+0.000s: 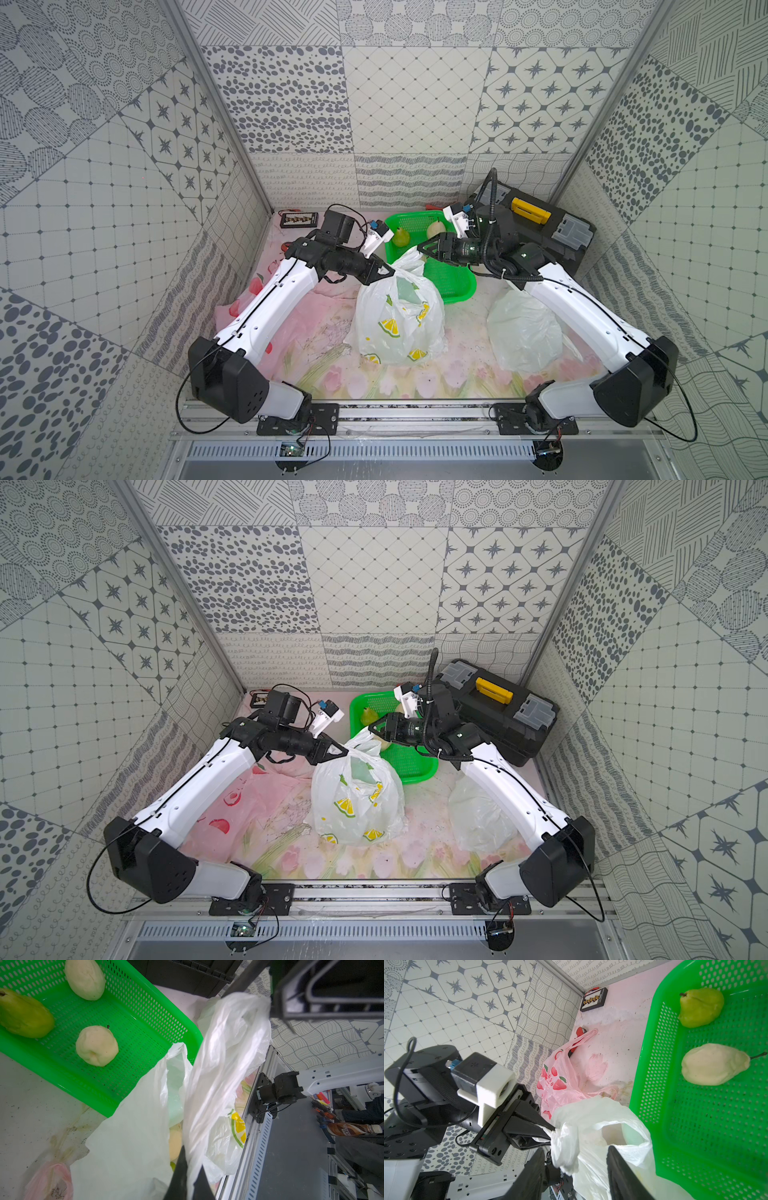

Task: Place the pears into plastic bags & tie knots
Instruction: Tie the plastic bag at the center of the board.

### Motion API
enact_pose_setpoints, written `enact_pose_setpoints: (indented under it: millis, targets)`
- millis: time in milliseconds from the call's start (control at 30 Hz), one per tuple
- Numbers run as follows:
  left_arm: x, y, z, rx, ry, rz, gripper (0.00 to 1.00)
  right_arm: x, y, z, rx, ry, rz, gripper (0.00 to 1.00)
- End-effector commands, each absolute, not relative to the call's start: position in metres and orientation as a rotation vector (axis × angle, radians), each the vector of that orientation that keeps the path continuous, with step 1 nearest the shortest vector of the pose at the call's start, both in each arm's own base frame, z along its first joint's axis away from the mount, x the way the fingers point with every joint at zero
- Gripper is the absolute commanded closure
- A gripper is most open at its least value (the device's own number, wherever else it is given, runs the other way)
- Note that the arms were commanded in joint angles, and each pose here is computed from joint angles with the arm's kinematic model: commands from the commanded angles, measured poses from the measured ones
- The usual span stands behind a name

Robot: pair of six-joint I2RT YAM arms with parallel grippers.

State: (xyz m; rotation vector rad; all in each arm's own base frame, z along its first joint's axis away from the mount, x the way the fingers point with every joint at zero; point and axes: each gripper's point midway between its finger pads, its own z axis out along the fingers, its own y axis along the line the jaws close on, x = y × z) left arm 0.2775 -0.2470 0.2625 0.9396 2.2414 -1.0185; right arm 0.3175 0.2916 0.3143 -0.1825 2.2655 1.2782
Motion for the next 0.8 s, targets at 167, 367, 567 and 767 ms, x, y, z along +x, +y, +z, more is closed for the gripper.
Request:
enact_pose_setpoints:
  millis: [167,367,567,767]
  targets:
    - [0.278,-0.250,0.271,0.985,2.177,-0.990,1.00,0.316,0.307,0.328,-0.216,2.254,1.355,0.67]
    - [0.277,-0.248,0.276,0.985,2.170,-0.977,1.00,0.317,0.304,0.337,-0.278,2.181,1.309,1.00]
    - [0.281,-0.244,0.270,0.939,2.232,-0.988,1.00,0.281,0.306,0.363,-0.579,1.903,1.169,1.00]
    - [0.281,-0.247,0.273,0.907,2.239,-1.025,1.00,0.229,0.335,0.328,-0.937,1.793,1.036,1.00]
